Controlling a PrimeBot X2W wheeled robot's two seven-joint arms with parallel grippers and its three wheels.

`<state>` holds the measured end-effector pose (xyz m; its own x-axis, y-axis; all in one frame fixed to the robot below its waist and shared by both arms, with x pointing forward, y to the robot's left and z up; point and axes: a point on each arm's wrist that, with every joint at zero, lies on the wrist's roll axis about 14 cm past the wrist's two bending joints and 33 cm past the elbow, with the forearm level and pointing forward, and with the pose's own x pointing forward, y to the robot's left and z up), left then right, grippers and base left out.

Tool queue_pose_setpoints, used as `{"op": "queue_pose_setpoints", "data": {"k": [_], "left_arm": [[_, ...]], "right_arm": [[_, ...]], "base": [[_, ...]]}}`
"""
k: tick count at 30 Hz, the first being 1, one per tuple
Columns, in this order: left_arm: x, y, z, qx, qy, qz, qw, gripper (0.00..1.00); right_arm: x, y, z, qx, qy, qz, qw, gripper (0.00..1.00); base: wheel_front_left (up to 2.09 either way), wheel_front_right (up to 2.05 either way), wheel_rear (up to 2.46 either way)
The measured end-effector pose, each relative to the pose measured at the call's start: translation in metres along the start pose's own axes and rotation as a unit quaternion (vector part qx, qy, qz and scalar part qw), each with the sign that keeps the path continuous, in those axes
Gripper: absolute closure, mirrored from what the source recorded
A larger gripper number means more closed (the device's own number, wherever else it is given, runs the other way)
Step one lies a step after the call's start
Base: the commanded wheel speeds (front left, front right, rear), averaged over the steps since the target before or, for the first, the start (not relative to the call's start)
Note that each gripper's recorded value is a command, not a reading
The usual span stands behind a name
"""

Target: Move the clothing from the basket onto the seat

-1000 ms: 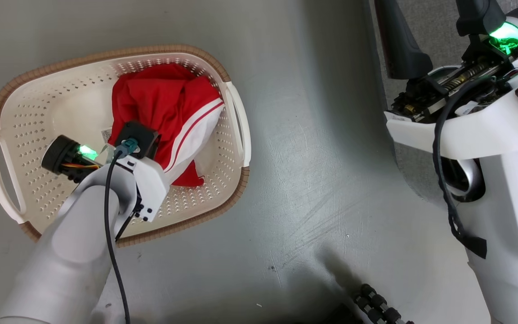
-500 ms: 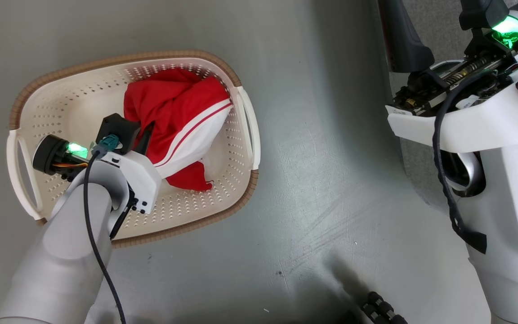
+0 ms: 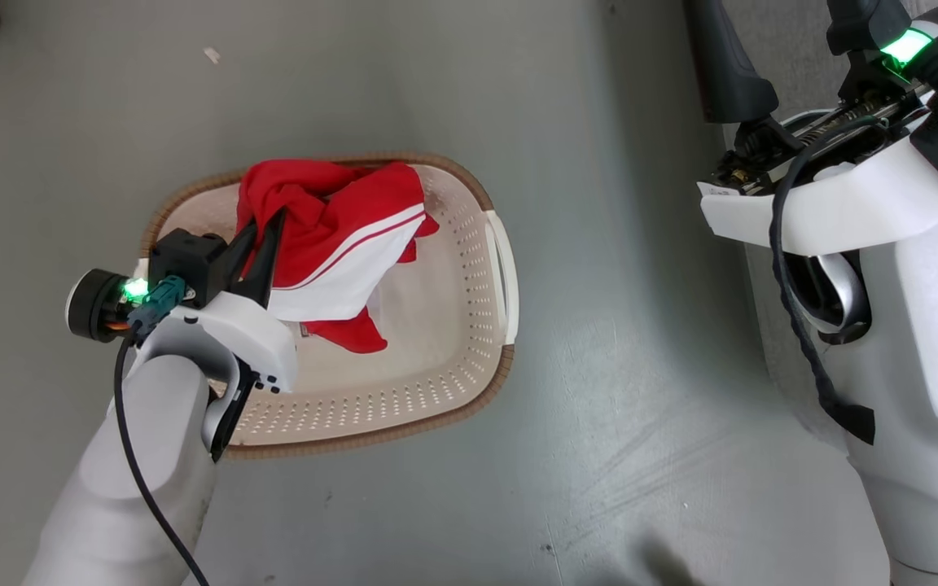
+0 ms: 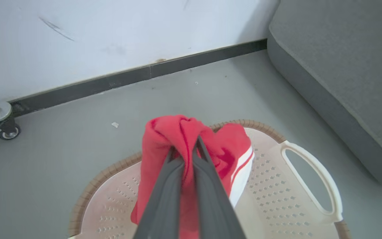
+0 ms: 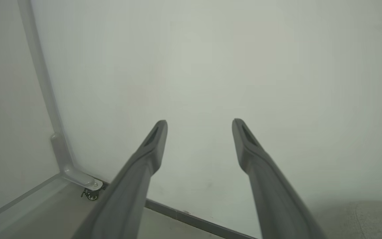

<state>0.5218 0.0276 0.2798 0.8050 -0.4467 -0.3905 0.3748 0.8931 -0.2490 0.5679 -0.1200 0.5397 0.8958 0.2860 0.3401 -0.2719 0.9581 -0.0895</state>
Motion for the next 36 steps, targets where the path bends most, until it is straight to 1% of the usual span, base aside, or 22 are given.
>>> {"op": "queue_pose_setpoints", "data": {"k": [10,19,27,36], "left_arm": [[-0.030,0.009,0.048,0.003,-0.061,0.026,0.998,1.00],[-0.062,0.014,0.107,0.021,-0.137,0.049,0.989,1.00],[-0.099,0.006,0.179,0.054,-0.237,0.055,0.969,1.00],[-0.146,-0.003,0.220,0.087,-0.301,0.067,0.947,1.00]], "right_arm": [[-0.005,0.009,0.019,0.006,-0.003,0.005,1.000,0.00],[-0.016,0.023,0.035,0.010,0.001,0.020,1.000,0.00],[-0.030,0.032,0.047,0.013,0.009,0.025,1.000,0.00],[-0.051,0.042,0.054,0.022,0.028,0.030,0.999,0.00]], "base": [[0.00,0.00,0.00],[0.00,0.00,0.00],[0.00,0.00,0.00],[0.00,0.00,0.00]]}}
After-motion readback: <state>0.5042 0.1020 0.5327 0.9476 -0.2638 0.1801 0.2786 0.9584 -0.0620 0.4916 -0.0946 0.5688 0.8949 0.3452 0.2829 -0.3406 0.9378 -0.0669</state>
